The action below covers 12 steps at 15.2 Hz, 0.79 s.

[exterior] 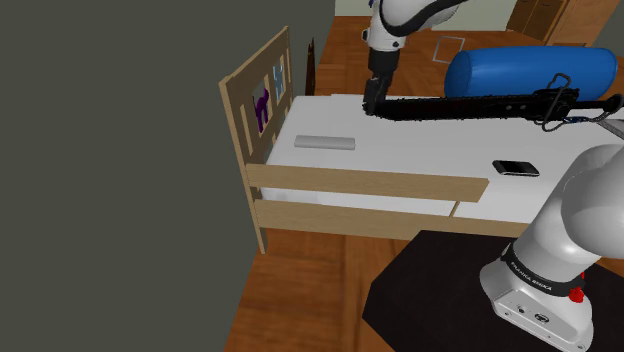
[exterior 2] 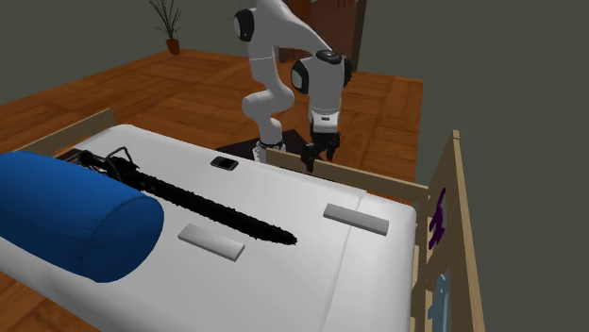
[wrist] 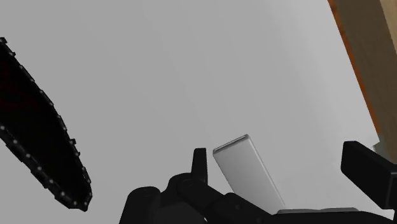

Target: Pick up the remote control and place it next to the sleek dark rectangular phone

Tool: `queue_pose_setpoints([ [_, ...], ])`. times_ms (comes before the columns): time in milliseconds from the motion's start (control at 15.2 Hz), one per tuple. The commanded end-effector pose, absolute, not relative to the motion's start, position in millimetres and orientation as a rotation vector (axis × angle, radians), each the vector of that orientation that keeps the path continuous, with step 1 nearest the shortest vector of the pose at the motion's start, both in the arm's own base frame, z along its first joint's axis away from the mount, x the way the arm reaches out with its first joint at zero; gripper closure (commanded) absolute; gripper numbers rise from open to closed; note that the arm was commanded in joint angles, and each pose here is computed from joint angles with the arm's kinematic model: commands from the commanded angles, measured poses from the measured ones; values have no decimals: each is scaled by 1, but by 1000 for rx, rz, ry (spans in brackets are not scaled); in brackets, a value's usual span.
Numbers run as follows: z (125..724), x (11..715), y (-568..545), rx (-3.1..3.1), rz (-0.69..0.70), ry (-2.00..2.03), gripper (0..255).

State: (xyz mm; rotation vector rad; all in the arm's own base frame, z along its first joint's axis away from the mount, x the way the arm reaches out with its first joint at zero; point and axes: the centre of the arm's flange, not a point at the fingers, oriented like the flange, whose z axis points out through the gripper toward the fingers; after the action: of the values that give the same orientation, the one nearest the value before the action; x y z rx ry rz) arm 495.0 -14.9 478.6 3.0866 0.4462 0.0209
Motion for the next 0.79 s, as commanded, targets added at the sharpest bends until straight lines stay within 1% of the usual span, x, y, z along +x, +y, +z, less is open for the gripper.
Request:
queue_pose_setpoints([
  [0,463,518,-10,3084,17,501,0],
  [726,379,627,39,3054,-7,795,0],
])
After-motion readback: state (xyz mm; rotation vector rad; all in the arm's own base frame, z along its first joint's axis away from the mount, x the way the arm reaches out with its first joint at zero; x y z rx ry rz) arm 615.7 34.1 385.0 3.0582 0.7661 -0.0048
